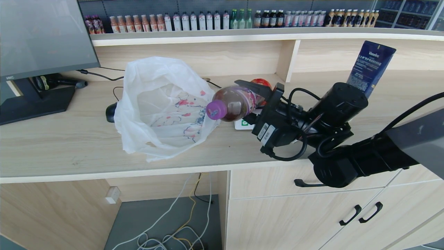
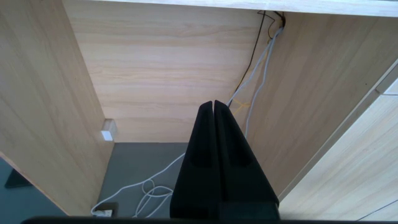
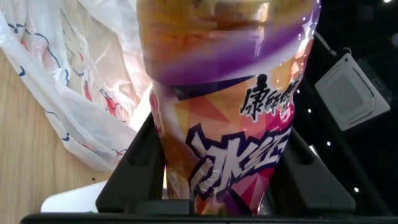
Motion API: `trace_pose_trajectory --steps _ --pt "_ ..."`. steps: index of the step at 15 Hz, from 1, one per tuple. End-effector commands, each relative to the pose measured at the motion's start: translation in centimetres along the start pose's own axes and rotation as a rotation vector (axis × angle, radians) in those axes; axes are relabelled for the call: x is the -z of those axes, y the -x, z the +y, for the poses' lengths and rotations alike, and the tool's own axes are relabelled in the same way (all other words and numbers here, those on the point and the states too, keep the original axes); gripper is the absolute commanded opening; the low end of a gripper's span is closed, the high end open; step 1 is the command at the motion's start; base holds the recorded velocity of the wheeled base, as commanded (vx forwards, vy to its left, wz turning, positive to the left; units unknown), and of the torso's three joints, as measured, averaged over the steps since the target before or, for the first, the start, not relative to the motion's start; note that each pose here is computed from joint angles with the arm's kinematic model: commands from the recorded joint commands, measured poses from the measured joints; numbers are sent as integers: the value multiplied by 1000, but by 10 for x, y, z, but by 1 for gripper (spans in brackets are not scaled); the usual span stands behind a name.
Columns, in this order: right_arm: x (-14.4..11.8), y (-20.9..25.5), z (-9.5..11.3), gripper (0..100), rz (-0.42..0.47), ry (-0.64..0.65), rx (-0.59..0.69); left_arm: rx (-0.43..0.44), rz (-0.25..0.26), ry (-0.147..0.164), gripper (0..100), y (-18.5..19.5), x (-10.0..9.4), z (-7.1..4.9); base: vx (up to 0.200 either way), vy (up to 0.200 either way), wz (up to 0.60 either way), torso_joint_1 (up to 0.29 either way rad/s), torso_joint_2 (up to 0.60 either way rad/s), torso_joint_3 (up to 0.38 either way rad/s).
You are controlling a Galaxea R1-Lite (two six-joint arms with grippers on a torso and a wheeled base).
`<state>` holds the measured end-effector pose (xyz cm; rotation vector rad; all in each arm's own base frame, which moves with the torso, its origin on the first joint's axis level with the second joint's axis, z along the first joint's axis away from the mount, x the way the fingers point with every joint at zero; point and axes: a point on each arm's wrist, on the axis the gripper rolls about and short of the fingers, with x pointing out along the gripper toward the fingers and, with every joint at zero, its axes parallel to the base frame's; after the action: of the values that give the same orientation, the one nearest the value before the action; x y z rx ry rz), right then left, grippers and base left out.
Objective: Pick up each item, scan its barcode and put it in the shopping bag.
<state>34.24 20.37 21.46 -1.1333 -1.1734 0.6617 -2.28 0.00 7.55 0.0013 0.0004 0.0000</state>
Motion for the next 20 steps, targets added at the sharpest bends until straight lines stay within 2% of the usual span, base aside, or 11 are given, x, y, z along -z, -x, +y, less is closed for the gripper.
trace_pose_trajectory --steps 1,6,9,12,14,15,18,19,20 --pt "-1 0 -3 0 -2 5 6 0 0 0 0 0 0 0 0 0 0 0 0 0" --pt "-21 11 -35 0 -7 7 22 0 0 0 0 0 0 0 0 0 0 0 0 0" --pt "-47 25 -82 0 -2 -86 105 0 0 0 0 0 0 0 0 0 0 0 0 0" --pt "-72 45 -122 0 77 -211 240 0 0 0 0 0 0 0 0 0 0 0 0 0" --pt "-85 55 -137 0 84 -240 277 0 0 0 0 0 0 0 0 0 0 0 0 0" --pt "-99 70 -147 0 114 -276 306 3 1 -14 0 0 0 0 0 0 0 0 0 0" --pt "-116 94 -154 0 220 -450 397 2 1 -9 0 0 0 0 0 0 0 0 0 0" --pt "-120 105 -145 0 318 -605 446 0 0 -2 0 0 0 0 0 0 0 0 0 0" --pt "-120 110 -139 0 367 -701 457 0 0 -2 0 0 0 0 0 0 0 0 0 0"
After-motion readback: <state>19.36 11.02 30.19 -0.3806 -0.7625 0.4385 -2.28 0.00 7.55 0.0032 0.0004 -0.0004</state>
